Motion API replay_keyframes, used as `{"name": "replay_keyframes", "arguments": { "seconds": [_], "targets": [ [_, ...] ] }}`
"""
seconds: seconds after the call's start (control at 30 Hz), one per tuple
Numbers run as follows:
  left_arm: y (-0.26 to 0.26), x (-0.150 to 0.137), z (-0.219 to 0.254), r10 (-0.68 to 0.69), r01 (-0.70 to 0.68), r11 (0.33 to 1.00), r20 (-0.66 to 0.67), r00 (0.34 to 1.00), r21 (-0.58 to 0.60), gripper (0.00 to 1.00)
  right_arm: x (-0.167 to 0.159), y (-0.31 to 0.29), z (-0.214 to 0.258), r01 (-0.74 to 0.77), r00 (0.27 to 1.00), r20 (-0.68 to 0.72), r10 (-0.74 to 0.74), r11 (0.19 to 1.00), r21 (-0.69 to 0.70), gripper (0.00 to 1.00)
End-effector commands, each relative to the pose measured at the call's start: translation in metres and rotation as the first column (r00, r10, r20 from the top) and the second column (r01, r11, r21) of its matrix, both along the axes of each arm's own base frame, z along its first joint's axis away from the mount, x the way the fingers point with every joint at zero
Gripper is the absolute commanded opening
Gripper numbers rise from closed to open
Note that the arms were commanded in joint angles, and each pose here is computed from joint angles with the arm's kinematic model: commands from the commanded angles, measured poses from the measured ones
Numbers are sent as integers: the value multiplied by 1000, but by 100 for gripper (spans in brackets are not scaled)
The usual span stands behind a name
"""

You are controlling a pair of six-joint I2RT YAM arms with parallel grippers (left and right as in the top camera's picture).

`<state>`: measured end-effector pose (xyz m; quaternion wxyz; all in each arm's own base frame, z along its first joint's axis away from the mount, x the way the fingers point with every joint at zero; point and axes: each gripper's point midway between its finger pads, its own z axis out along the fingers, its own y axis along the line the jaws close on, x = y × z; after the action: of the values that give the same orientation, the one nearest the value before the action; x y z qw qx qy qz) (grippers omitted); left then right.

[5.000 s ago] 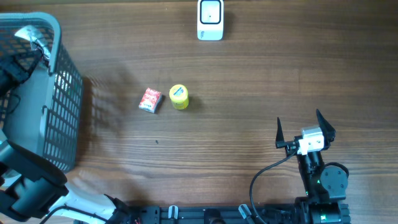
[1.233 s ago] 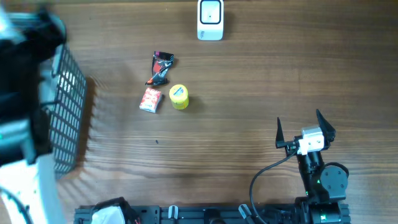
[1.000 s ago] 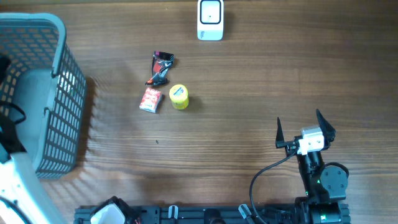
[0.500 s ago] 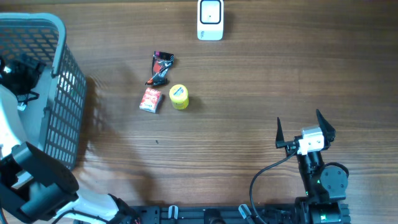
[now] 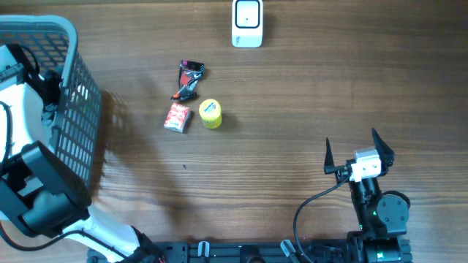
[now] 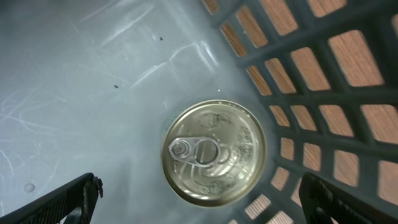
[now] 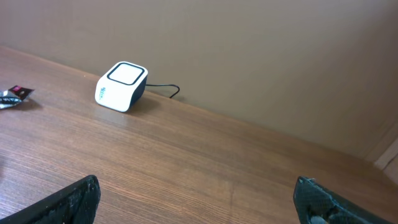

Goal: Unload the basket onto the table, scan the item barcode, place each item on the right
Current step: 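Reach into the basket and grasp the canned olives tin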

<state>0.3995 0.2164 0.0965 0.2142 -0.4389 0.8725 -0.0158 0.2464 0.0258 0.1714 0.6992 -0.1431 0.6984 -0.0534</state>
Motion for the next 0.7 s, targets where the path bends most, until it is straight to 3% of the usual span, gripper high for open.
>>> {"name": "replay_keyframes", "arguments": {
  "seconds": [0.0,0.27,0.67],
  "targets": [
    [3,3,-12,-9,10,1000,-24,1000,14,100,0,1,1,-9,1000,8,9,1000,-9,100],
    [5,6,-44,-11,10,1000,-63,998,-9,100,0,1,1,-8,1000,8,9,1000,-8,100],
    [-10,23,-54,-56,56,998,-49,997,-5,100,0,1,1,-8,1000,8,9,1000,-8,100]
  ]
}}
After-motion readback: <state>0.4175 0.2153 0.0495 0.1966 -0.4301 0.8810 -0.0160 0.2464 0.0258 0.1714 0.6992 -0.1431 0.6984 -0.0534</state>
